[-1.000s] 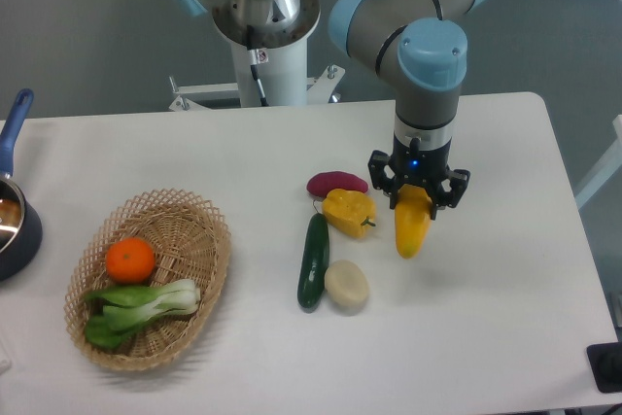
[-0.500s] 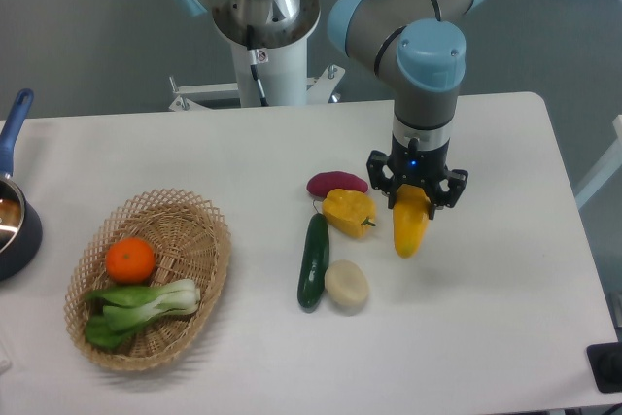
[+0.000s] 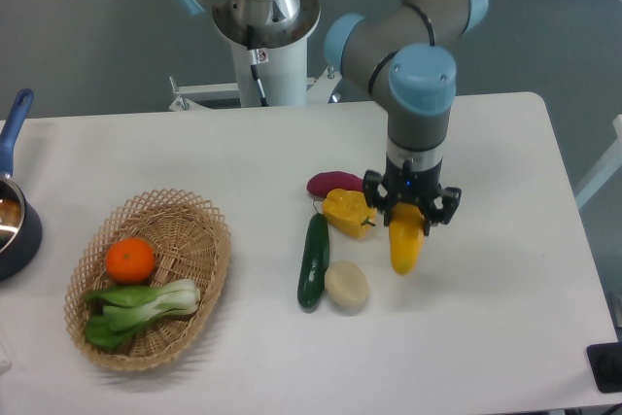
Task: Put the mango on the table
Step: 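Lower the held yellow mango onto the table beside the beige item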
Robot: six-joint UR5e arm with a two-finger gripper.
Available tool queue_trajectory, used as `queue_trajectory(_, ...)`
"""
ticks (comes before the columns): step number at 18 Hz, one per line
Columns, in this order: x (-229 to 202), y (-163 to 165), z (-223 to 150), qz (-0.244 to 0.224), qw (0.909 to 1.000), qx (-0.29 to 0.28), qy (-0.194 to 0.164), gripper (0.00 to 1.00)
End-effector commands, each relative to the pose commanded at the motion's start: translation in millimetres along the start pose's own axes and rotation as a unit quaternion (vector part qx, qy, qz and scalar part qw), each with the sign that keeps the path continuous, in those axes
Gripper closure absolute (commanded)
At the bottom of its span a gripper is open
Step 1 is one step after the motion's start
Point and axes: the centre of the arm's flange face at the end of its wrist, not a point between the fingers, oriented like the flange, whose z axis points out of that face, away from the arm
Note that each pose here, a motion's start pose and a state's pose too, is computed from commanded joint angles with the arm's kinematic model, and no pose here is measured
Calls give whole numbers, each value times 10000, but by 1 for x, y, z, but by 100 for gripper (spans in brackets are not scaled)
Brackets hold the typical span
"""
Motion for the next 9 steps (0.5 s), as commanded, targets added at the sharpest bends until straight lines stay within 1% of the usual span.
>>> queue_trajectory(2, -1, -7, 15, 14, 9999, -105, -117, 61)
queue_trajectory(5, 11, -23, 38, -28, 9987, -357, -364, 58)
queue_trajectory(6, 14, -31, 40, -70, 9981, -402, -460, 54)
queue_trajectory(7, 16, -38, 40, -96, 9979, -393, -497, 47)
queue_trajectory(8, 17, -39, 40, -104, 9980, -386, -491, 37)
queue_trajectory(9, 17, -39, 40, -81, 9980, -392, -496, 25)
